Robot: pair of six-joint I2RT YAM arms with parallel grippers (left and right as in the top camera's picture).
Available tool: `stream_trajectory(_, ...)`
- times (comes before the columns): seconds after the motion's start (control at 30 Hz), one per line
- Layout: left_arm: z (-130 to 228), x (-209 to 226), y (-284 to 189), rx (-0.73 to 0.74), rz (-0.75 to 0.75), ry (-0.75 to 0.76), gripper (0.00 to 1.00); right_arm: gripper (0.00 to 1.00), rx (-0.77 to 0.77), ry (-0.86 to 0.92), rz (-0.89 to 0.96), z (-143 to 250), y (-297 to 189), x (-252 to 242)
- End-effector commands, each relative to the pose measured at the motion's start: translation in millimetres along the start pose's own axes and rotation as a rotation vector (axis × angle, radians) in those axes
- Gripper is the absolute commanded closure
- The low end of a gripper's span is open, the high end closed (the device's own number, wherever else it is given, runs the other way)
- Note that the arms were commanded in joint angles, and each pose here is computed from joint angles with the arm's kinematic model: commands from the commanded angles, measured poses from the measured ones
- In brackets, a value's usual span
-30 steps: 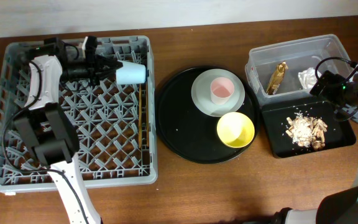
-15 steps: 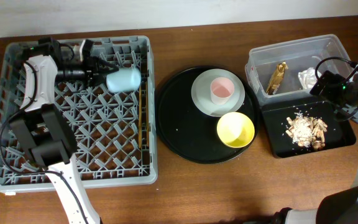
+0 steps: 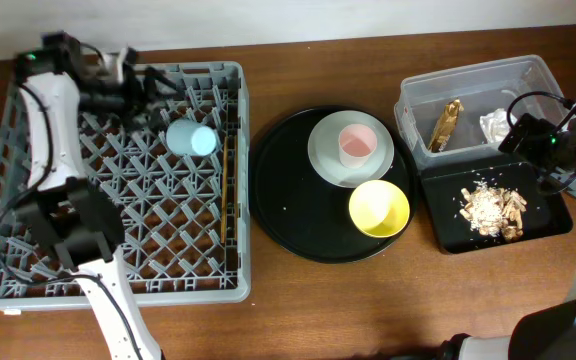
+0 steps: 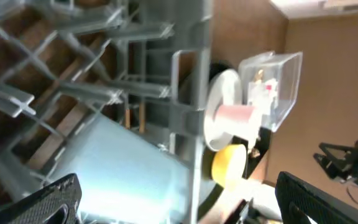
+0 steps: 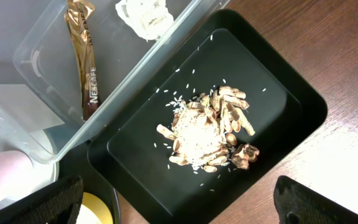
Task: Sort waste into correct bins and load items into the dishwasher rack
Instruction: 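Carry the blue cup into the dish rack and set it down, then release the blue cup and lift the left gripper away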
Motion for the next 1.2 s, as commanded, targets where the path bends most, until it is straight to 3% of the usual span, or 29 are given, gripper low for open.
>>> stream_trajectory(0.0, -1.7, -45.4, -42.6, -0.104, -0.045, 0.104, 0.01, 0.01, -0.019, 0.011, -0.004, -1.2, -6.4, -0.4)
stream_trajectory(0.13, 12.3, -68.8, -65.4, -0.163, -0.272, 0.161, 0.01, 0.01, -0.019, 0.011, -0.004, -1.2, -6.4, -0.4)
stream_trajectory(0.23, 19.9, -89.6, -51.1, -0.141, -0.276, 0.213, 0.01, 0.01, -0.019, 0.011, -0.004, -1.2, -6.4, -0.4)
stream_trajectory(0.27, 22.8, -95.7, -42.4, -0.121, -0.265, 0.231, 0.22, 0.01, -0.019, 0.011, -0.004, -1.2, -6.4, -0.4)
stream_trajectory(0.3, 25.1, -98.8, -35.2, -0.102, -0.267, 0.254, 0.98, 0.01, -0.020, 0.011, -0.004, -1.3, -6.4, -0.4)
stream_trajectory(0.37, 30.6, -103.7, -18.0, -0.066, -0.307, 0.273, 1.00, 0.01, -0.019, 0.011, -0.004, -1.2, -6.4, -0.4)
stream_trajectory(0.53, 37.8, -85.2, 10.4, -0.054, -0.656, 0.197, 1.00, 0.01, -0.019, 0.011, -0.004, -1.2, -6.4, -0.4)
stream_trajectory(0.7, 49.6, -58.5, 33.0, 0.015, -0.849, 0.124, 1.00, 0.01, -0.020, 0.011, -0.004, -1.3, -6.4, -0.4)
stream_trajectory(0.9, 52.8, -17.5, 54.7, 0.099, -0.900, 0.071, 1.00, 0.01, -0.019, 0.011, -0.004, -1.2, -6.4, -0.4)
stream_trajectory(1.17, 24.3, -4.5, 56.7, -0.030, -0.930, 0.110, 1.00, 0.01, -0.019, 0.011, -0.004, -1.2, -6.4, -0.4)
Point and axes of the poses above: each gripper's point midway between its finger pads, its own y axis out along the fingers, its own x axis along the line the jaws close on, z = x × y, the point moved 5 cm from there along -y, back along the fingers, and after that the axes turned 4 degrees about -y, right-handed, at the moved point
